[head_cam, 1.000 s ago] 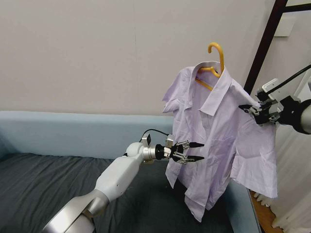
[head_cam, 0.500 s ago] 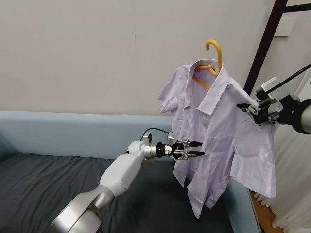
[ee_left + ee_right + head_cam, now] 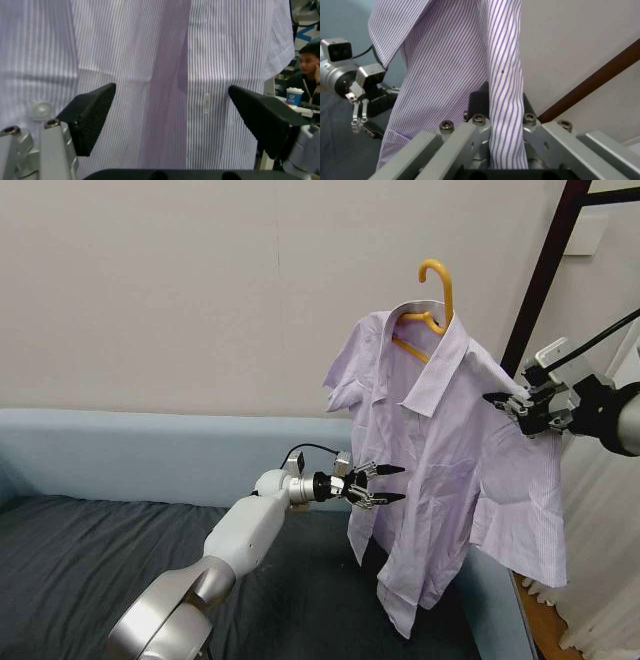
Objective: Pick up the clothes from the sofa and hang them on the clothes hanger.
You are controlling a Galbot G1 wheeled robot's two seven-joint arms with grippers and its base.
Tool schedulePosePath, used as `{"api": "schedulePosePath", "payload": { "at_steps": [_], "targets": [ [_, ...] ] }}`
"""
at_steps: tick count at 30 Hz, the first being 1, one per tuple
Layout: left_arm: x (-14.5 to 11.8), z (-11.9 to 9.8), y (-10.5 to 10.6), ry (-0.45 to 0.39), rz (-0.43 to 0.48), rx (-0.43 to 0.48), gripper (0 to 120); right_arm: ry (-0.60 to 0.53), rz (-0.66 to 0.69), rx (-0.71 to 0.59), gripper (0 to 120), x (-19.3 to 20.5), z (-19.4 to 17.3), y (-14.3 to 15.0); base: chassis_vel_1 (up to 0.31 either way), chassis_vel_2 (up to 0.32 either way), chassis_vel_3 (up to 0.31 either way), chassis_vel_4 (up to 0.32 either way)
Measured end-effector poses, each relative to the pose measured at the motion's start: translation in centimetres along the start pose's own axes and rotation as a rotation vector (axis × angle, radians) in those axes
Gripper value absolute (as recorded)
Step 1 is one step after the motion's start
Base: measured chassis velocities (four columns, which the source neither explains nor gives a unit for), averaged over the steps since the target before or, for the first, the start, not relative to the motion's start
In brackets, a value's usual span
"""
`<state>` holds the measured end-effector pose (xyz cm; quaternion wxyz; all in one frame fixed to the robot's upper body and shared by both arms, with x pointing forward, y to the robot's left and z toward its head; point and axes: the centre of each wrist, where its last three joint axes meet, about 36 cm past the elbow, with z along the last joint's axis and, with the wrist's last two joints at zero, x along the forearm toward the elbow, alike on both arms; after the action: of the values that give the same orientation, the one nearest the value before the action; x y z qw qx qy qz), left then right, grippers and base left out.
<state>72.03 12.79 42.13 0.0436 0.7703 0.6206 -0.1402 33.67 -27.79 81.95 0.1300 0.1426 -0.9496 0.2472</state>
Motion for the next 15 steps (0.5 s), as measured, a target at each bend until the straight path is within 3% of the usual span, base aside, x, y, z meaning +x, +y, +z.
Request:
{"api": "schedulePosePath", "payload": {
  "at_steps": [6, 15],
  "targets": [
    [-1.1, 0.7, 0.0, -0.008, 0.018, 0.027, 81, -0.004, -0.001, 0.001, 1, 0.0, -0.1, 0.0, 0.000, 0.000, 0.000, 0.000],
    [-1.0, 2.6, -0.9, -0.022, 0.037, 0.089, 45, -0.013, -0.008, 0.000, 1, 0.1, -0.1, 0.1, 0.000, 0.000, 0.000, 0.000]
  ]
}}
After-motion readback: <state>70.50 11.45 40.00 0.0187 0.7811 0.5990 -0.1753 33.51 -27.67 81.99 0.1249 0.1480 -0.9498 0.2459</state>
